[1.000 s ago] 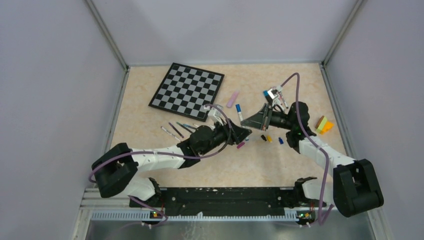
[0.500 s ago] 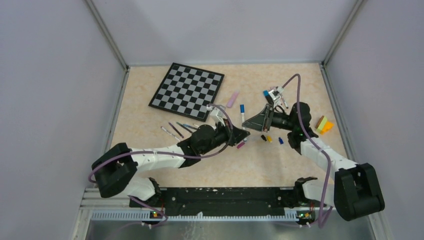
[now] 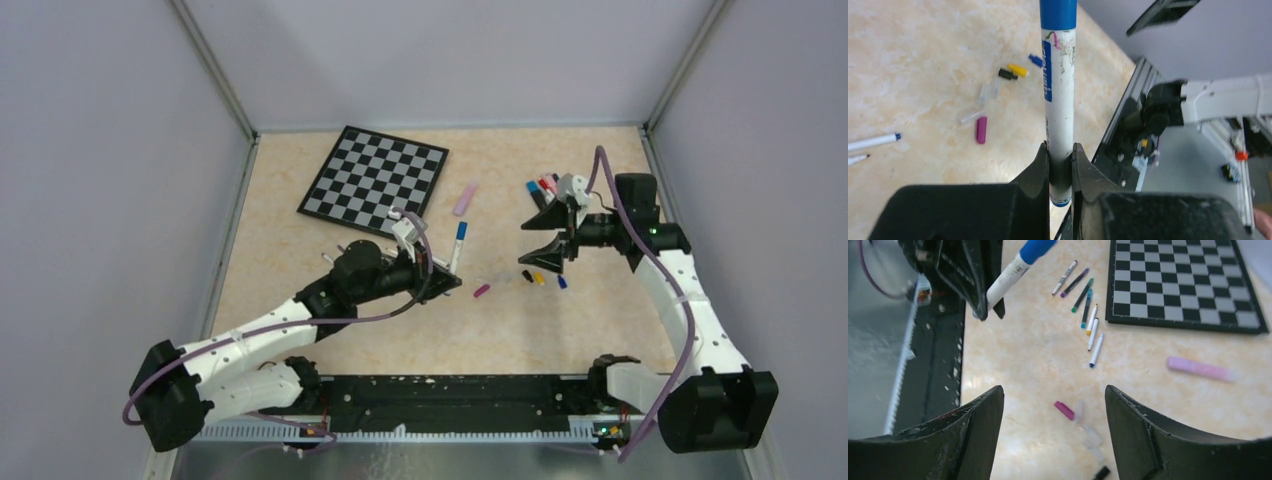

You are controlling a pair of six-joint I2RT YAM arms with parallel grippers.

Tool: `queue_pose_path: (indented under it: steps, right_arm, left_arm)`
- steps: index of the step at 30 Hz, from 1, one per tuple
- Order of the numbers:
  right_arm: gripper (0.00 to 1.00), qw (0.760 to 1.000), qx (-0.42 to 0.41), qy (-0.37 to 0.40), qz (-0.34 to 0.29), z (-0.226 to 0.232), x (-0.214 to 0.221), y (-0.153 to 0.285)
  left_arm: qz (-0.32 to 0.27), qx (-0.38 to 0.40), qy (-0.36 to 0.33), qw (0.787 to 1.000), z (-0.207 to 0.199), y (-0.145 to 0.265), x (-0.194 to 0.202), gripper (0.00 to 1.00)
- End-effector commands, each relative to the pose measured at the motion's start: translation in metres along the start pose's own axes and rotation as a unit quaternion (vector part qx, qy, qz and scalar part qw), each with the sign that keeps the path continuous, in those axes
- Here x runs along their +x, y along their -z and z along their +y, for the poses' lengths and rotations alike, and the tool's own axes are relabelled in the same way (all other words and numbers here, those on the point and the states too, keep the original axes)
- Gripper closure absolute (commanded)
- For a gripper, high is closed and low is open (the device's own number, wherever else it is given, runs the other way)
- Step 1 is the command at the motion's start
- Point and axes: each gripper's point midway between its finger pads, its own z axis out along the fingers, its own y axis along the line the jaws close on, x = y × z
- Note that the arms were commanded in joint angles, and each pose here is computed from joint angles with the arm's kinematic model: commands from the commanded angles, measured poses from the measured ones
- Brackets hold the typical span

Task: Open the pen caps
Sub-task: Pick up the pen from the center of the board.

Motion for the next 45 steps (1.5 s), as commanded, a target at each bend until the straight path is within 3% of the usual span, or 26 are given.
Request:
queue_pose_path:
  steps: [1,9,21,29,34,45]
  right_arm:
    - [0.28,0.977,-0.072,0.198,0.037,0.030,0.001,0.012]
    - [0.28,0.935,-0.197,0.283,0.084,0.059,-0.011,-0.010]
    - [0.34,0.921,-0.262,0.257,0.127,0.079,0.017,-0.029]
    - [0.50,0.904,-0.283,0.271,0.173,0.081,0.035,-0.035]
    - [0.66,0.899,-0.287,0.272,0.188,0.080,0.039,-0.038]
    - [0.89,0.898,-0.300,0.265,0.181,0.090,0.038,-0.038]
  left_arm:
    - [0.094,0.055,-0.063,0.992,-0.015,0.023,0.018,1.00]
    - [0.185,0.136,-0.073,0.970,-0.032,0.021,0.042,1.00]
    - [0.246,0.220,-0.046,0.943,-0.044,0.008,0.059,1.00]
    - [0.261,0.233,-0.036,0.936,-0.044,0.003,0.062,1.00]
    - [0.260,0.232,-0.036,0.936,-0.043,0.004,0.062,1.00]
    - [0.263,0.224,-0.033,0.938,-0.038,0.004,0.064,0.99]
